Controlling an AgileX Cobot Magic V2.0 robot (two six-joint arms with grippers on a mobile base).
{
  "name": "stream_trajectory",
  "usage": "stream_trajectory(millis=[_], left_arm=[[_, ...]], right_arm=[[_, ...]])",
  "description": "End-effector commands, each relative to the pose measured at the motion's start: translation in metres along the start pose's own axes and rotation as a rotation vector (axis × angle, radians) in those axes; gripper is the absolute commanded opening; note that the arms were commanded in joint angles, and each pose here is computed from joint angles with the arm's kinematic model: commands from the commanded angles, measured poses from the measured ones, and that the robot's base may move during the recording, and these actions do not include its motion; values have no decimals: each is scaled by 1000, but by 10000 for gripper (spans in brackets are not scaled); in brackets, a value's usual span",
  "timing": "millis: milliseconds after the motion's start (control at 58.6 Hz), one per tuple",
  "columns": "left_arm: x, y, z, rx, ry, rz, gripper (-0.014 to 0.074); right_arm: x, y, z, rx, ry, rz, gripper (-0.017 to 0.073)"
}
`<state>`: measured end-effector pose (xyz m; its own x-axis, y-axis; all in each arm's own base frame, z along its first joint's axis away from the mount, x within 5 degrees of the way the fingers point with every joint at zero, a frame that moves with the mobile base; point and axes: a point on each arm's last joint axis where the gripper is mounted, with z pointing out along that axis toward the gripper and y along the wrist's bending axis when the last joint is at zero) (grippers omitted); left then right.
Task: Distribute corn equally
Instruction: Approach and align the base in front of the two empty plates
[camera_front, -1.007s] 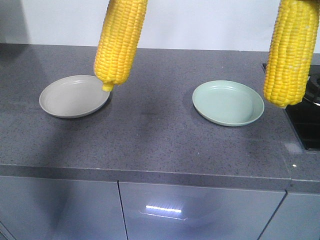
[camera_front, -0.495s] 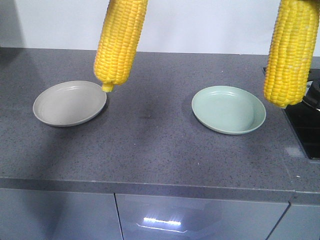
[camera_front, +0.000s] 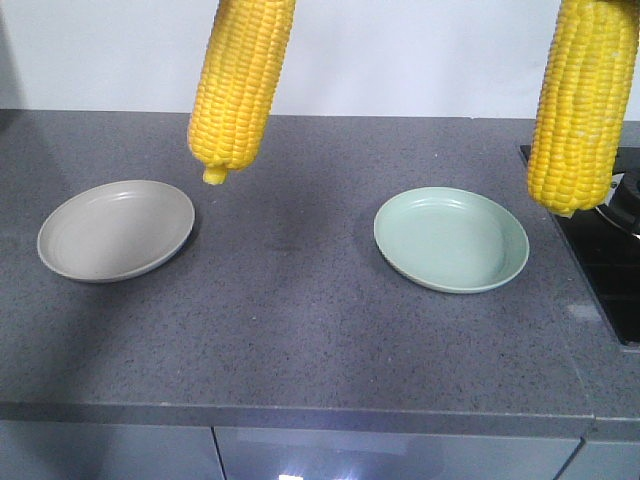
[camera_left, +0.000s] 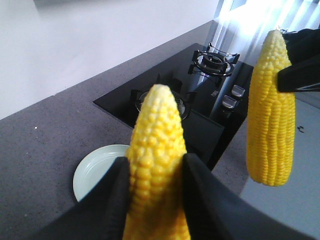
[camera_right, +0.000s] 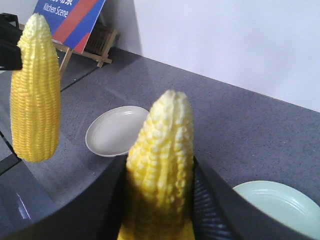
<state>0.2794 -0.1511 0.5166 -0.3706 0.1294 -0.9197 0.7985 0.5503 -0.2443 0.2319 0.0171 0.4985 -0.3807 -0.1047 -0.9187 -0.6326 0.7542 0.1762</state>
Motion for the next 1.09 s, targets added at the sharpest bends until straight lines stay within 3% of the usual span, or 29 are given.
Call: stream_trajectory(millis=[0,1075], left_arm=[[-16,-17,-19,17,-116,12,-6],[-16,-17,-19,17,-116,12,-6]], right_arm=[[-12,13,-12,-10,-84,-32,-5],[-12,13,-12,-10,-84,-32,-5]])
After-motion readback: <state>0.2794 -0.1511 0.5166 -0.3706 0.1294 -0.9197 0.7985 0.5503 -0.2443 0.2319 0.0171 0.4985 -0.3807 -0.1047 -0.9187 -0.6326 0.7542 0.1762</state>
